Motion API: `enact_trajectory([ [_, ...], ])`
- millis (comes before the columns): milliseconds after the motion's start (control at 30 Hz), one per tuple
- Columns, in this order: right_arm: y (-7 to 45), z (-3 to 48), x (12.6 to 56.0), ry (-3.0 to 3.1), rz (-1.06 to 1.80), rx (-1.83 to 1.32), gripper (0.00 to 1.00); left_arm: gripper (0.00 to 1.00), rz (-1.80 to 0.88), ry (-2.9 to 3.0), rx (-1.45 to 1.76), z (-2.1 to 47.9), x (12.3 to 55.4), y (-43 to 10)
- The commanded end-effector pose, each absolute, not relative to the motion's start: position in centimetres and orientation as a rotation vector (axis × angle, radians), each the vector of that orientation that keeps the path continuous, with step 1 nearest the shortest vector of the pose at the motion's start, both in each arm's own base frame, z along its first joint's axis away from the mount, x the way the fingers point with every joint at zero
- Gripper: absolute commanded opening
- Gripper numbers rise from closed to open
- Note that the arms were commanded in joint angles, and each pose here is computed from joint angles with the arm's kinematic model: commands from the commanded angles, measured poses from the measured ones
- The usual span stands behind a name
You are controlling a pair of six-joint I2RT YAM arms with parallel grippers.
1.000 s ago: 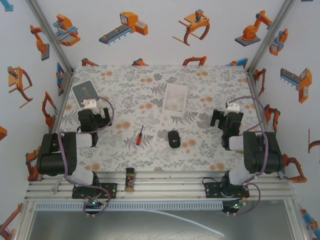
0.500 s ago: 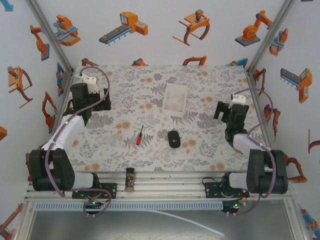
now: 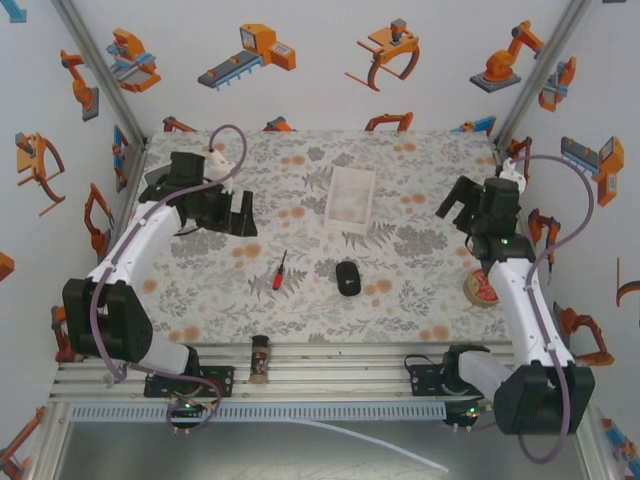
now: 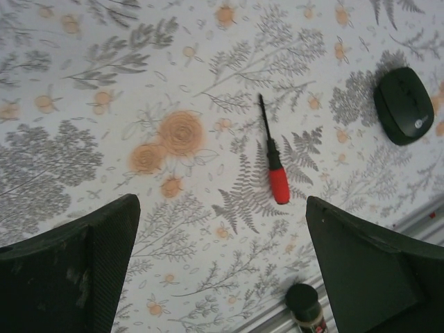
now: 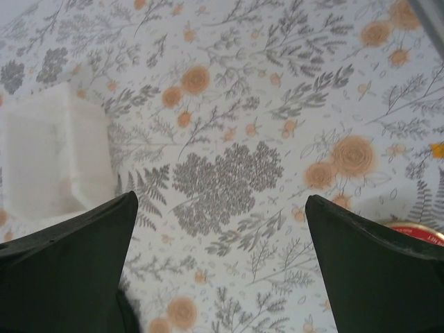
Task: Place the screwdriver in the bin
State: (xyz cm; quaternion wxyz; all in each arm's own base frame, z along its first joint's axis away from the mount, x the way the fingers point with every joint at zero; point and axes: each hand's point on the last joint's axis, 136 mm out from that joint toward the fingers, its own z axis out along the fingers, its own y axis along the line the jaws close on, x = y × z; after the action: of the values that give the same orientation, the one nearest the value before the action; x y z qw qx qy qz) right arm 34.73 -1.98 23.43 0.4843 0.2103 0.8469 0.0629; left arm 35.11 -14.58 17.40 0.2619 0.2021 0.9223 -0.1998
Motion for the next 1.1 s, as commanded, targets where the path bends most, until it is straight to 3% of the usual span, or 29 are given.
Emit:
enact_trajectory([
  [0, -0.2, 21.2, 32.6, 2.158, 0.263, 0.526, 0.99, 0.97, -0.579, 2.613, 0.647, 15.4, 32.2, -16.2],
  [367, 3.4, 17.3, 32.4, 2.363, 0.325, 0.445, 0.99, 0.97, -0.237, 2.616, 0.682, 11.8, 32.8, -19.6],
  [600, 4.3, 17.8, 33.2, 2.321, 0.356, 0.448, 0.99, 0.98, -0.272, 2.633, 0.71, 9.5, 31.3, -22.0],
  [1067, 5.1, 16.5, 33.3, 2.321, 0.371, 0.465, 0.98, 0.96, -0.109, 2.723, 0.601, 5.8, 29.4, -21.2],
])
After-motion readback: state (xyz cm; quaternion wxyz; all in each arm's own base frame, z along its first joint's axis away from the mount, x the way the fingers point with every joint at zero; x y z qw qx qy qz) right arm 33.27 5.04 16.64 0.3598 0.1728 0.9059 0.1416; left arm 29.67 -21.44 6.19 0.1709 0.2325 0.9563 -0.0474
